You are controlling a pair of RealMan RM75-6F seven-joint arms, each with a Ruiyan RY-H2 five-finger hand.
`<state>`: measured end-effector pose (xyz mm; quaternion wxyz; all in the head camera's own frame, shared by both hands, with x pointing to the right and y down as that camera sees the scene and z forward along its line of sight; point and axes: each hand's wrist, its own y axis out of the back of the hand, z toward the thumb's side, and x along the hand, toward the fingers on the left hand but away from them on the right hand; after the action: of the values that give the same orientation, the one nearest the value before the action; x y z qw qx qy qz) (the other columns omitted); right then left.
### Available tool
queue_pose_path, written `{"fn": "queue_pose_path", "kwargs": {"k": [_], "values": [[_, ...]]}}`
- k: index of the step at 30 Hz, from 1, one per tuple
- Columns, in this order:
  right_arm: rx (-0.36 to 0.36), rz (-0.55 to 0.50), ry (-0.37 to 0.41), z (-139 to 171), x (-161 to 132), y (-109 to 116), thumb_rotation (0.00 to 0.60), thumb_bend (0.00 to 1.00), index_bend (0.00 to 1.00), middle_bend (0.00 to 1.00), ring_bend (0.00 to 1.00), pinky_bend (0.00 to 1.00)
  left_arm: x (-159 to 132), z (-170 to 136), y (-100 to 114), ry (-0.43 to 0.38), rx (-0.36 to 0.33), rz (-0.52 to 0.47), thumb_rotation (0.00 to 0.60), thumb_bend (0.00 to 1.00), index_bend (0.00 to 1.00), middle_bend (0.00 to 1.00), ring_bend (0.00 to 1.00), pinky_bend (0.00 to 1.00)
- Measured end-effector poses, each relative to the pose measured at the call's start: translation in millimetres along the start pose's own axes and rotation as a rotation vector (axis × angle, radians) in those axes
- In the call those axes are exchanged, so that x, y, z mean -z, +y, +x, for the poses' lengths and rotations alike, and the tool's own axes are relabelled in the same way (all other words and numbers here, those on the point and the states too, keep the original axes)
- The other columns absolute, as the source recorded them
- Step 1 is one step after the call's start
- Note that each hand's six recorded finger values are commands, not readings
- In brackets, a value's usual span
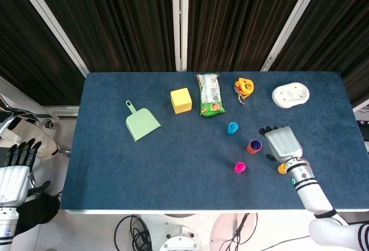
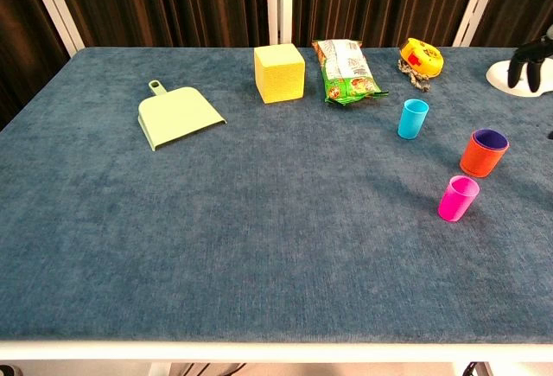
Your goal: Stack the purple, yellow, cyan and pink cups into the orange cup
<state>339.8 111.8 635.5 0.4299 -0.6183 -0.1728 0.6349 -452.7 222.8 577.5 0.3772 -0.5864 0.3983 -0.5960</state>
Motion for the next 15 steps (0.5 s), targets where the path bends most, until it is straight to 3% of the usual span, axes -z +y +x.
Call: {"fn": "queue_pose_path", "kwargs": {"k": [4, 8, 15], "values": [[-0.064, 0.032, -0.06, 23, 32, -6, 0.6, 0.03, 0.19, 0.3, 0.45, 0.61, -2, 1, -2, -0.007, 0.005, 0.001, 0.6, 0.06, 0.03, 0.0, 0.0, 0.0], [-0.165, 0.02, -0.13, 48, 59, -30, 0.6, 0.03, 0.17, 0.3, 0.47, 0.63, -2, 0, -4, -0.007, 0.008, 0.004, 0.6, 0.06, 0.03, 0.0, 0.0, 0.0], [-0.205, 0.005, -0.154, 62, 69, -57, 0.6, 0.03, 0.17, 0.3, 0.49, 0.63, -4, 0, -5, -0.011, 0.012, 0.009, 0.6, 0.06, 0.03, 0.0, 0.0, 0.0]]}}
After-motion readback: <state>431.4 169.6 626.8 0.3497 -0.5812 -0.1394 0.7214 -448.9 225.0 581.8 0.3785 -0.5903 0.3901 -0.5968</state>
